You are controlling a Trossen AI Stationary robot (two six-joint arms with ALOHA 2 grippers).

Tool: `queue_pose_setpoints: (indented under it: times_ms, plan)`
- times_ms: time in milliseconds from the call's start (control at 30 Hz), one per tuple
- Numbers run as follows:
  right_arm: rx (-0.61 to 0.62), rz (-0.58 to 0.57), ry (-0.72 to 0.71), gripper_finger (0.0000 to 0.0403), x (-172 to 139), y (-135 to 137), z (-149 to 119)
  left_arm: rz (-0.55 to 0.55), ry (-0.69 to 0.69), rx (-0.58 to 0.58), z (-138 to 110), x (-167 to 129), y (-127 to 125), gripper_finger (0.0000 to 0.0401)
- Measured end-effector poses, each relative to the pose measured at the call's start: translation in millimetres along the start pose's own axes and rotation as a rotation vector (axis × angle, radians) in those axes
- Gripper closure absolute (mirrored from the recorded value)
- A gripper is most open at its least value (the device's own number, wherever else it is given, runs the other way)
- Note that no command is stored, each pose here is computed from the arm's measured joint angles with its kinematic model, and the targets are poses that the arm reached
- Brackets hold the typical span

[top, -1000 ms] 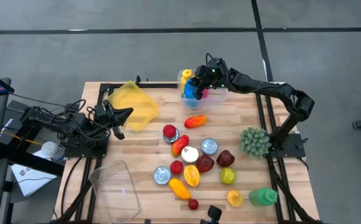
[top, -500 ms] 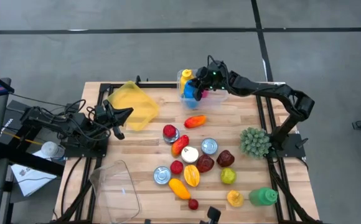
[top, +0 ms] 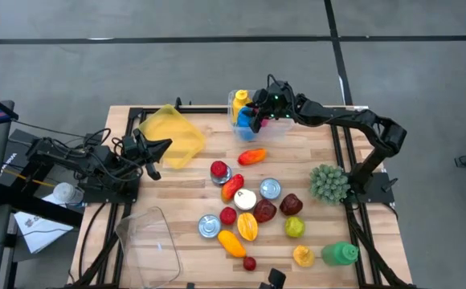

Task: Pick & Place Food Item
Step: Put the blue water bottle into the white transparent bin, then put the green water bottle into the white transparent bin

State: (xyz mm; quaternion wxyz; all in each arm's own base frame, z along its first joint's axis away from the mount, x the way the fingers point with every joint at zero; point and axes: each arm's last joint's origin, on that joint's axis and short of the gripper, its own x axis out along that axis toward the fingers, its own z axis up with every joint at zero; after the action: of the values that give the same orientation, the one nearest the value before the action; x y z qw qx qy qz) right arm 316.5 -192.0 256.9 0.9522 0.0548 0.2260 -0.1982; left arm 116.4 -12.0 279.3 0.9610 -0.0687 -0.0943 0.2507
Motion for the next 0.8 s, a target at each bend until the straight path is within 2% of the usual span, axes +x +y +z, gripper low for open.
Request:
queue_pose_setpoints:
  times_ms: [200,367,567,667,800]
  plan:
    - [-0.030,0.005,0.016,0.0172,-10.4,2.4,13.8,0.000,0.000,0.000,-0.1,0.1,0.0,0.0401]
    - [-0.058,0.006,0.043,0.0157,-37.4,4.9,35.1,-0.003,0.000,0.000,0.0,0.0,-0.1,0.0401]
    - [-0.075,0.064,0.151,0.0158,-111.4,21.9,62.8,-0.003,0.000,0.000,0.0,0.0,-0.1,0.0401]
    - [-0.090,0.126,0.251,0.0158,-152.2,42.7,60.4,-0.003,0.000,0.000,0.0,0.0,-0.1,0.0401]
    - [-0.044,0.232,0.377,0.0158,-206.9,76.4,45.3,-0.003,0.000,-0.001,0.0,0.0,0.0,0.0401]
